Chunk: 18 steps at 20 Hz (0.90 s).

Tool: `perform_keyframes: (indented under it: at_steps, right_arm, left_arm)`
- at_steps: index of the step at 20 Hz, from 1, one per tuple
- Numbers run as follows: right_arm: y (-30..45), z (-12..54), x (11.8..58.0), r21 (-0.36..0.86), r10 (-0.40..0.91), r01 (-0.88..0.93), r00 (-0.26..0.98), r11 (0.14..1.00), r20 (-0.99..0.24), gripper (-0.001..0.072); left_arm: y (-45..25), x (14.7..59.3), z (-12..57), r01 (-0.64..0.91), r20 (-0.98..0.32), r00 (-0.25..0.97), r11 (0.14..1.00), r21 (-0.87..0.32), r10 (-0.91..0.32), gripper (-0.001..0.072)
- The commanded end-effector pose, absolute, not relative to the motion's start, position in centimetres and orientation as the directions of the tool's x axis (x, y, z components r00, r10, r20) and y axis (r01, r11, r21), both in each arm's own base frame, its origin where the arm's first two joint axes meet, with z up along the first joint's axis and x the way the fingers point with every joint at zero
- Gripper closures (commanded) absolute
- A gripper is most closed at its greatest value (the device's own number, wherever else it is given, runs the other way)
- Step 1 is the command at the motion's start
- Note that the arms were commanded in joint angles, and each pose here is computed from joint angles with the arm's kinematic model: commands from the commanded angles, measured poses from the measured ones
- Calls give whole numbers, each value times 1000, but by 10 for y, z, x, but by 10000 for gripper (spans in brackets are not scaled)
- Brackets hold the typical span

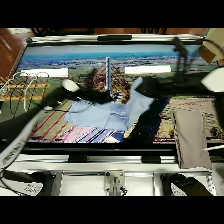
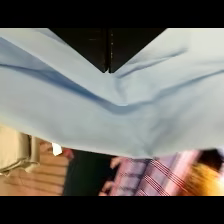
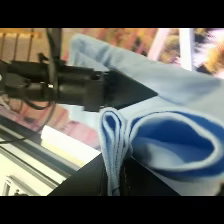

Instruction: Fold the shirts.

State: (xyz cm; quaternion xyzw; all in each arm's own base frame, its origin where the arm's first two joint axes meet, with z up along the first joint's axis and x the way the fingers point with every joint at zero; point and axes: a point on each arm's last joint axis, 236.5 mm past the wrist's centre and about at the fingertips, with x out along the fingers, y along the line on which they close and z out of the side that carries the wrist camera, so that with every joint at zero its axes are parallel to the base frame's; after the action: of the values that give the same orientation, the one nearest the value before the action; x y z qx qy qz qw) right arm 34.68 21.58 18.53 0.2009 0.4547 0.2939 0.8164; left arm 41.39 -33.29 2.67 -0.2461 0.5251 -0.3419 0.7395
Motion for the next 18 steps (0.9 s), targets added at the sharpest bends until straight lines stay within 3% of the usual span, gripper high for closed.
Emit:
perform_keyframes:
  at_steps: [1,3,6,11,12,14,18]
  right_arm:
    - [301,187,374,667,761,-384,443,638,-473,636]
    - [350,181,379,727,817,-400,422,558,-394,636]
    - [413,151,372,768,858,-399,344,501,-381,635]
    - [482,71,376,834,859,-258,313,488,-405,632]
    - [491,58,373,859,864,-202,299,471,-404,587]
    - [503,50,367,905,892,-116,261,409,-369,155]
    - [467,75,368,877,913,-261,167,404,-371,163]
  left_arm:
    - [-199,434,66,226,-730,348,808,-544,-588,675]
    - [-107,435,91,112,-774,444,885,-451,-451,674]
    - [-12,417,123,-48,-778,527,903,-428,-341,673]
    - [30,391,129,-130,-801,516,896,-424,-303,673]
    - [26,390,127,-120,-803,508,898,-423,-311,673]
    - [15,393,124,-98,-802,504,901,-423,-322,672]
    - [-7,397,116,-40,-800,490,908,-417,-346,673]
